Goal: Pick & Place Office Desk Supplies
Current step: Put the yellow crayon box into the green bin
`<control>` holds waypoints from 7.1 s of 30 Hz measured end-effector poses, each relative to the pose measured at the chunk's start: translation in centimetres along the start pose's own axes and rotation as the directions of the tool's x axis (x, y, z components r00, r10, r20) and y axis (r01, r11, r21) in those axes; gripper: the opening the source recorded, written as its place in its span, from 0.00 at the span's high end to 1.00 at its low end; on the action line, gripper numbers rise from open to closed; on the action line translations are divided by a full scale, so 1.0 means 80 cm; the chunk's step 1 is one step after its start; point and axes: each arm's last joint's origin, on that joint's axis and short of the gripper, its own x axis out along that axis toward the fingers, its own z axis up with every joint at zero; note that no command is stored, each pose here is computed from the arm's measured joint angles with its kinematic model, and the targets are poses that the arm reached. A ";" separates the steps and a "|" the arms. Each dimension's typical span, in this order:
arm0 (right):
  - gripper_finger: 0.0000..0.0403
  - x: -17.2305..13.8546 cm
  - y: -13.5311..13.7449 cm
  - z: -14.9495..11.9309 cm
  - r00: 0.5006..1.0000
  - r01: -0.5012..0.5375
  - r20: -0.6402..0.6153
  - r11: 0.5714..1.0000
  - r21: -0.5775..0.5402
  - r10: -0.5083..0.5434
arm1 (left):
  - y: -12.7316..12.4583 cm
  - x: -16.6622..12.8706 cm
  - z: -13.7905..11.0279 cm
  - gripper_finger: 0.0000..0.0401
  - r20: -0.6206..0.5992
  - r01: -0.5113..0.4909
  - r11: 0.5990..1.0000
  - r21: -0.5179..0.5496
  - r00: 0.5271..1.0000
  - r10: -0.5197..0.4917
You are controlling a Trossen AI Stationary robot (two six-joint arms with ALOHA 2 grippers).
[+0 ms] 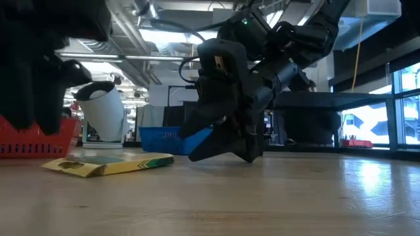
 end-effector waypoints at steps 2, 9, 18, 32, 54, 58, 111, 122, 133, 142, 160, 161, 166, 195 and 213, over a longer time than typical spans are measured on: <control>0.44 0.000 0.000 0.001 1.000 0.004 0.006 1.000 0.019 -0.004 | 0.000 0.010 -0.003 0.59 -0.016 -0.035 0.999 -0.017 0.999 0.034; 0.33 0.000 0.000 0.002 0.999 0.030 0.037 0.999 0.022 -0.031 | 0.002 0.048 -0.005 0.53 -0.108 -0.047 0.996 -0.081 0.993 0.038; 0.33 0.000 0.000 0.002 0.993 0.081 0.088 0.997 0.011 -0.082 | 0.014 0.057 0.019 0.50 -0.061 0.032 0.959 -0.280 0.997 -0.051; 0.33 0.008 0.021 -0.020 0.994 0.084 0.080 0.996 -0.027 -0.081 | 0.048 0.071 0.038 0.58 0.010 0.079 0.684 -0.725 0.994 -0.104; 0.33 0.008 0.022 -0.023 0.994 0.092 0.060 0.995 -0.029 -0.090 | 0.054 0.074 0.040 0.99 0.040 0.057 0.423 -0.904 0.998 -0.048; 0.34 0.006 0.022 -0.027 0.997 0.036 -0.061 0.999 -0.014 -0.037 | 0.054 0.074 0.040 0.99 0.044 0.058 0.425 -0.903 0.998 -0.042; 0.35 -0.005 0.021 -0.030 0.991 0.055 -0.073 0.852 -0.521 -0.109 | 0.041 0.059 0.073 1.00 0.319 0.348 0.465 -0.814 0.937 -0.143; 0.35 -0.015 0.062 -0.054 0.920 0.376 0.221 0.572 -0.729 -0.324 | 0.058 0.059 0.088 1.00 0.353 0.378 0.456 -0.806 0.925 -0.143; 0.35 -0.017 0.066 -0.057 0.829 0.540 0.374 0.424 -0.727 -0.415 | 0.063 0.058 0.096 1.00 0.402 0.423 0.446 -0.789 0.904 -0.147; 0.35 -0.017 0.071 -0.062 0.785 0.583 0.430 0.297 -0.756 -0.446 | 0.063 0.058 0.096 1.00 0.403 0.423 0.436 -0.794 0.904 -0.142; 0.37 -0.014 0.078 -0.063 0.842 0.521 0.390 0.370 -0.770 -0.373 | 0.066 0.056 0.102 1.00 0.432 0.454 0.422 -0.785 0.889 -0.152; 0.38 -0.013 0.077 -0.064 0.845 0.516 0.388 0.371 -0.772 -0.367 | 0.066 0.055 0.104 1.00 0.443 0.464 0.423 -0.778 0.883 -0.155; 0.52 -0.003 0.068 -0.069 0.849 0.503 0.365 0.372 -0.780 -0.382 | 0.069 0.055 0.107 1.00 0.449 0.475 0.426 -0.770 0.878 -0.166; 0.39 0.007 0.061 -0.083 0.893 0.352 0.248 0.240 -0.905 -0.375 | 0.154 0.051 0.065 1.00 -0.042 -0.138 0.547 -0.825 0.982 0.185; 0.41 0.029 0.047 -0.082 0.854 0.372 0.359 -0.042 -0.927 -0.377 | 0.144 0.052 0.072 1.00 -0.024 0.011 0.679 -0.734 0.999 -0.042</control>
